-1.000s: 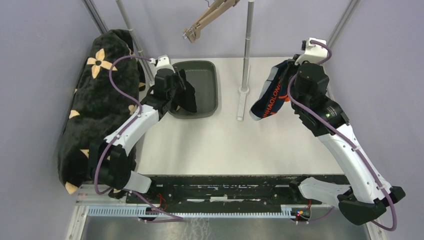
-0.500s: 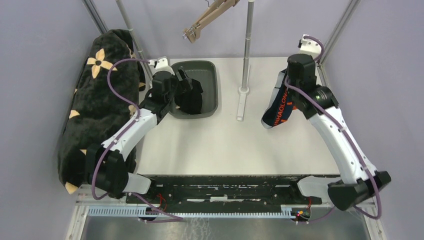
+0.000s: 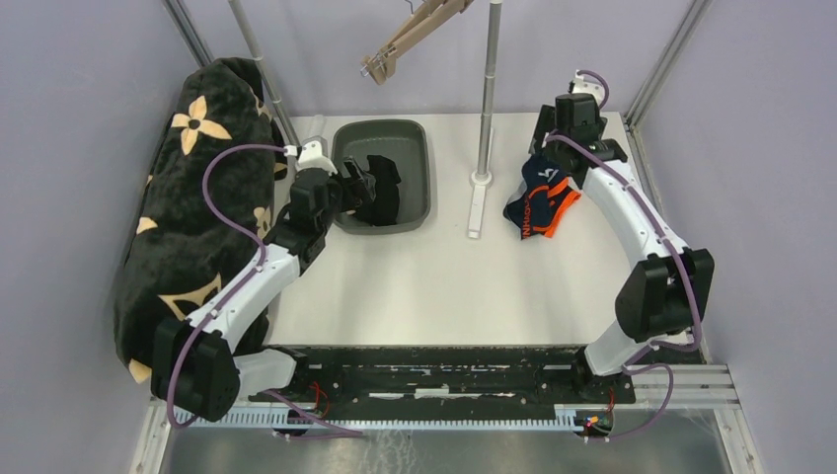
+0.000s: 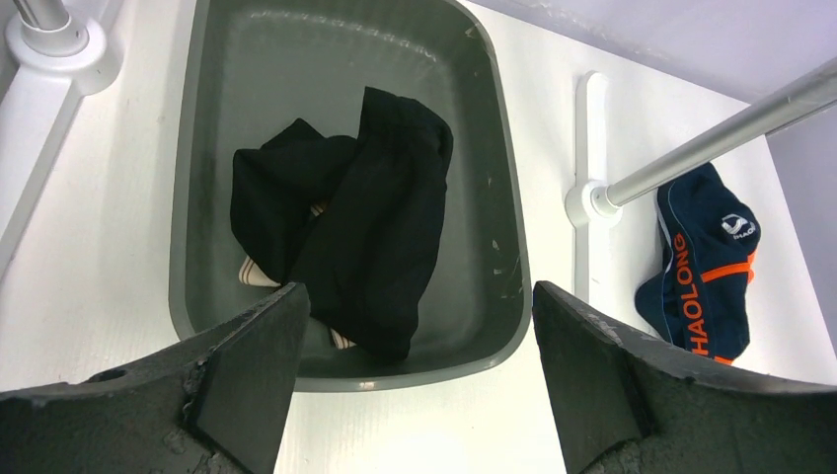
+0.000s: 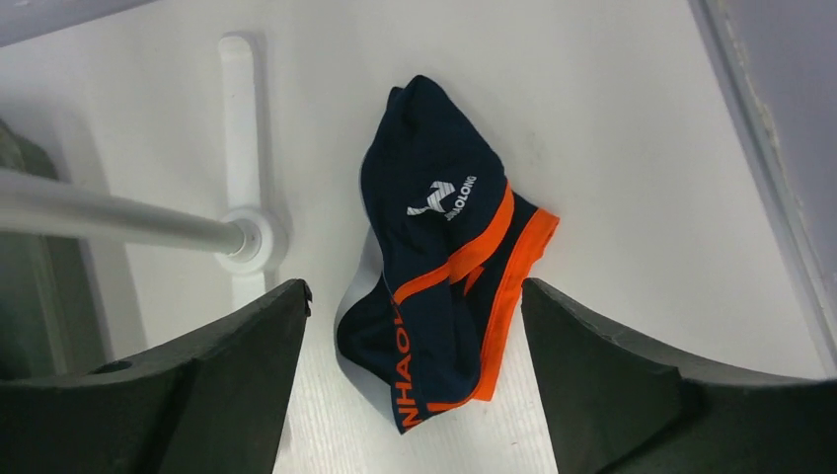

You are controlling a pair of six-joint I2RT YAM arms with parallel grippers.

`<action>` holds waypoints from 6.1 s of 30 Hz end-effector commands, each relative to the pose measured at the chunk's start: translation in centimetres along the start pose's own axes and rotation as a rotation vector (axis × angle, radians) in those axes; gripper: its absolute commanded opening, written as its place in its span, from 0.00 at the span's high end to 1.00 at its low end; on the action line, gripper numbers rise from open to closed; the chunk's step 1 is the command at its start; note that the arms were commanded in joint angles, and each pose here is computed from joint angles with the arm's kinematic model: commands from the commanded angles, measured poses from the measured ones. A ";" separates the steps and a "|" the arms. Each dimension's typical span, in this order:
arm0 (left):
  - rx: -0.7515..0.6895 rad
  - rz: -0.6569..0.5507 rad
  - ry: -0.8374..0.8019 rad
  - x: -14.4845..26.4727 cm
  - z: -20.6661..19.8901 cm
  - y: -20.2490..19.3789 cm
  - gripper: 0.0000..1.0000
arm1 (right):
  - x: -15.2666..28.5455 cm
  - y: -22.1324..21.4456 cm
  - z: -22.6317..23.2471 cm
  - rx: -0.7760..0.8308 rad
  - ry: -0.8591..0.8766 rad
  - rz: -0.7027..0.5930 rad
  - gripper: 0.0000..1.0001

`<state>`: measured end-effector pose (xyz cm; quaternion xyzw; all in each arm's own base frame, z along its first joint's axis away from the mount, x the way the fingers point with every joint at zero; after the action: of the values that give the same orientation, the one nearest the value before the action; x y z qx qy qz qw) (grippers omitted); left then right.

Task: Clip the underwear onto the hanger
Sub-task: Place the underwear at the center of the board, then adjust the underwear at the center of the board.

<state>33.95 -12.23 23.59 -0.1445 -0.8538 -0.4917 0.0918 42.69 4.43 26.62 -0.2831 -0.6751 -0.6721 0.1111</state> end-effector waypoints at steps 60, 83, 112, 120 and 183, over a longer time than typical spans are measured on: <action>0.053 -0.040 -0.088 2.2 -1.3 -0.1 0.10 | 10.5 0.3 -4.0 -0.069 0.000 -0.052 0.99; 0.034 -0.032 -0.054 0.9 -0.7 -0.7 0.10 | -4.4 -1.6 0.4 -0.017 0.032 0.217 0.99; 0.039 -0.027 -0.056 1.0 -0.7 -0.9 0.10 | -1.2 -4.6 1.1 -0.033 0.167 0.224 0.98; 0.034 -0.030 -0.048 0.9 -0.6 -0.9 0.10 | -4.5 -1.5 3.1 0.006 0.222 0.176 0.55; 0.020 -0.012 -0.032 0.0 -0.2 -1.7 0.09 | -4.4 -16.1 6.1 0.457 0.175 0.418 0.59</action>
<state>32.99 -13.05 21.27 -0.1603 -0.8548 -0.4844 0.0953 37.76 9.88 8.47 -0.3418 -0.7210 -0.4601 0.3894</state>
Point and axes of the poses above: each gripper's point midway between its finger pads, its own x axis back along the fingers, its own z axis along the line the jaws close on, y = z × x, the point moved 5 cm from there along x, back along the fingers, and after that the axes turned 7 degrees about x, right-handed, at the moved point
